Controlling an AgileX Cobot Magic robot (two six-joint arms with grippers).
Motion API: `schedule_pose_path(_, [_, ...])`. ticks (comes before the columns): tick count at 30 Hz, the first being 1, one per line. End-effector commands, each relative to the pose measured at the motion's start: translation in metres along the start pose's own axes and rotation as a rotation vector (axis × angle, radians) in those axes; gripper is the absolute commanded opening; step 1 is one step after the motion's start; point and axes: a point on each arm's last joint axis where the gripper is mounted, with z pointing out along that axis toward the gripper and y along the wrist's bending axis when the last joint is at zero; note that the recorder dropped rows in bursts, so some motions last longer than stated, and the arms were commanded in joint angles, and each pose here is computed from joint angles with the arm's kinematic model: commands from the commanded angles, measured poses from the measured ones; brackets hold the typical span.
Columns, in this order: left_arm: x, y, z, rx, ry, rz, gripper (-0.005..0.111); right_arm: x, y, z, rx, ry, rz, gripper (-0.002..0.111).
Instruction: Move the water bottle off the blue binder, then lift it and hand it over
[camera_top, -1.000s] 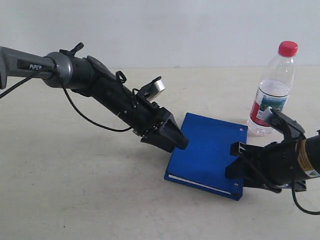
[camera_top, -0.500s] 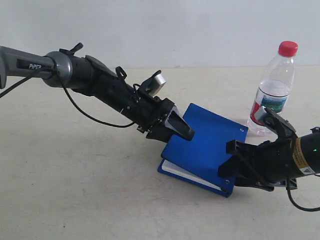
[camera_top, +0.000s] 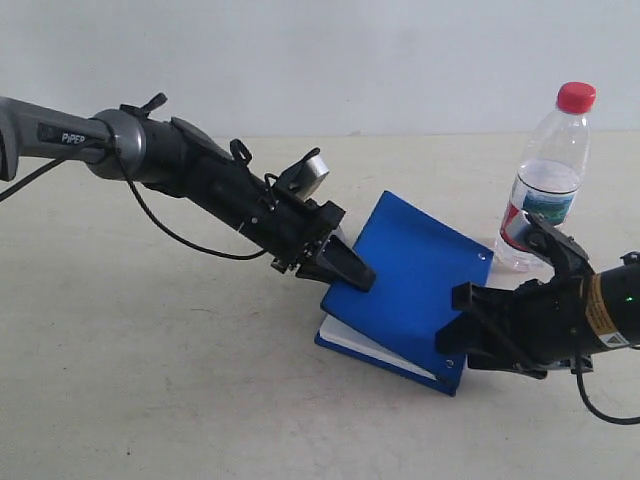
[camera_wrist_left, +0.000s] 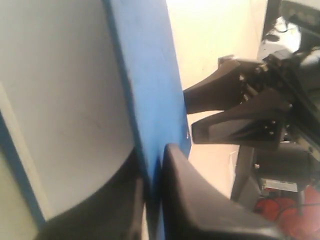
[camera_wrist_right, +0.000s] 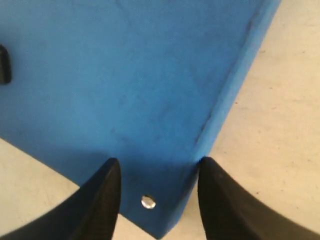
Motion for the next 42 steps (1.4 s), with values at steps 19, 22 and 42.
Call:
schedule_pose_path(19, [0.040,-0.082,-0.076,-0.099,-0.033,0.185,0.004,-0.016,0.014,-0.001,-0.100,0.001,-0.183,0.073])
schedule_pose_path(22, [0.038,-0.096,-0.083,-0.099,-0.060,0.214,0.004,-0.015,0.013,0.005,-0.132,0.002,-0.181,0.073])
schedule_pose_path(42, [0.035,-0.116,-0.093,-0.084,-0.116,0.265,0.004,-0.016,0.022,0.027,-0.584,-0.116,-0.127,0.069])
